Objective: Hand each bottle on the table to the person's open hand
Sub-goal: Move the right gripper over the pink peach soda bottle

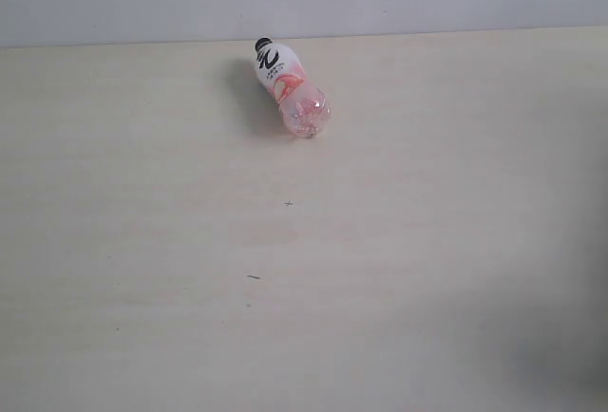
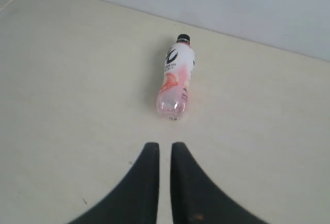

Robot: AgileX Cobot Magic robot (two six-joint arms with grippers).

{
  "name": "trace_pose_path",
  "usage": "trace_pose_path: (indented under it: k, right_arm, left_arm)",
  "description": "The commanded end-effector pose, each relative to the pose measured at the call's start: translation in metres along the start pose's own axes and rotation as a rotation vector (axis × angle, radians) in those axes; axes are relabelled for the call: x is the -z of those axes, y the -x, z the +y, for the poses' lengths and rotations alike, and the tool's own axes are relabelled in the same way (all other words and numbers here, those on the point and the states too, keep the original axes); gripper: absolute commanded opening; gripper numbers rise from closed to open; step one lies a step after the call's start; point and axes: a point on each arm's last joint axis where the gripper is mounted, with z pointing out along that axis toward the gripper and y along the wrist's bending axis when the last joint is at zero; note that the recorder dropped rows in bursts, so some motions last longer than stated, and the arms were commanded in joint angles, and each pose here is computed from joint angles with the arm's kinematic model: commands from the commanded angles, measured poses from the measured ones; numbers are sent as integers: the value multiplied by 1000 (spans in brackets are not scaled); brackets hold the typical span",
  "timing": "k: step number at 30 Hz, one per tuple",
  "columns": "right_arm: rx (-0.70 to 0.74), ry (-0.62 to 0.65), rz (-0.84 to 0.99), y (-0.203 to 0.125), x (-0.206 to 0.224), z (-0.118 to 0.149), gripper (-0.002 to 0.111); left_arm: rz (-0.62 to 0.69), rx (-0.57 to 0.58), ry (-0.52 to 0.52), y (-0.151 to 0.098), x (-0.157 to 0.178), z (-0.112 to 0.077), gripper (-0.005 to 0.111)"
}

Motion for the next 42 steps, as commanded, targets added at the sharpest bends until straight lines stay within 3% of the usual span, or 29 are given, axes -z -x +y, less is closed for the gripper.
trace_pose_path:
  k: [1, 13, 31, 36, 42]
  right_arm:
    - [11, -27, -94, -16, 17, 6, 0]
    - [5, -46, -97, -42, 17, 7, 0]
    - [-23, -33, -63, -46, 4, 3, 0]
    - [-88, 19, -23, -39, -18, -2, 0]
    - [-105, 83, 172, -19, -76, -23, 0]
  left_arm:
    - [-7, -7, -5, 1, 0, 0, 0]
    - [-7, -7, -5, 1, 0, 0, 0]
    - [-7, -7, -5, 1, 0, 0, 0]
    - [-7, -7, -5, 1, 0, 0, 0]
    - [-7, -7, -5, 1, 0, 0, 0]
